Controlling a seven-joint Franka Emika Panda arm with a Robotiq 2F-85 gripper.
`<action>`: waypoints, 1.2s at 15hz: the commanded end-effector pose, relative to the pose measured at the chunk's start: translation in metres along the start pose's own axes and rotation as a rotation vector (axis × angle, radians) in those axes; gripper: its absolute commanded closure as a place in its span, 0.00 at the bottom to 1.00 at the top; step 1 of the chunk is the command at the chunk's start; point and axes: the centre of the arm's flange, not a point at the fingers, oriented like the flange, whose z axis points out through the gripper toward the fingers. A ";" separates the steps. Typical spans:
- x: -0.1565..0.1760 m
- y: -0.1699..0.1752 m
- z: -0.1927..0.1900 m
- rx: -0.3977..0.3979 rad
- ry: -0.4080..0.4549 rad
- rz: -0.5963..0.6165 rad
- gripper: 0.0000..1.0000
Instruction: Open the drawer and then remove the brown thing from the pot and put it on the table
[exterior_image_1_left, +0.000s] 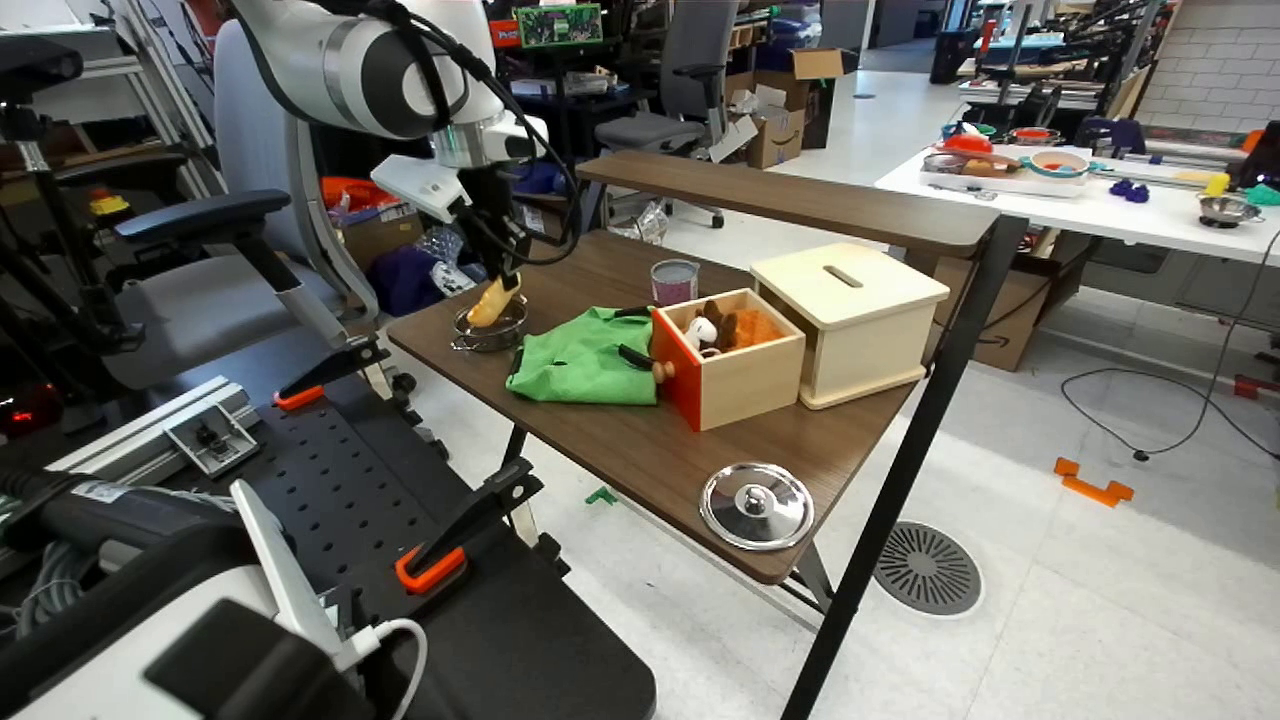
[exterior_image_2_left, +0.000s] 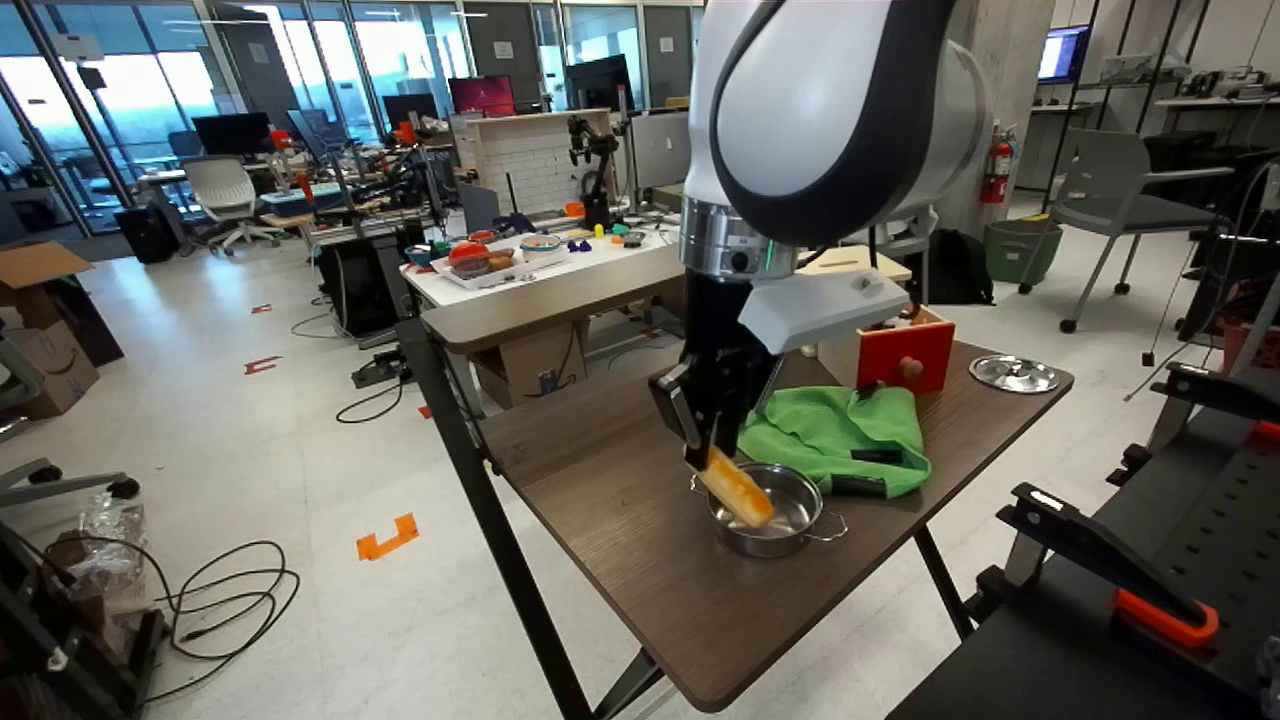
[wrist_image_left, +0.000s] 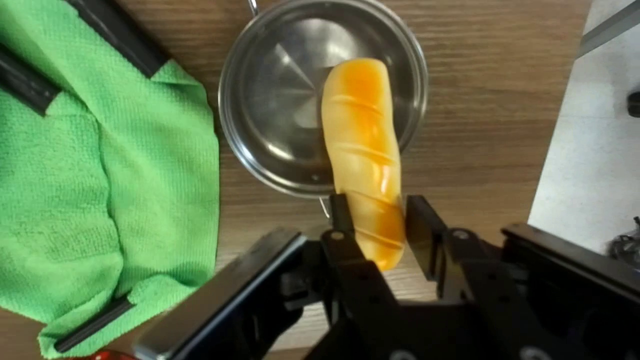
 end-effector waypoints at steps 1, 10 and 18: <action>0.030 0.010 -0.016 -0.024 0.050 0.005 0.92; 0.076 0.067 0.032 -0.101 0.085 0.063 0.92; 0.083 0.059 0.058 -0.110 0.080 0.065 0.41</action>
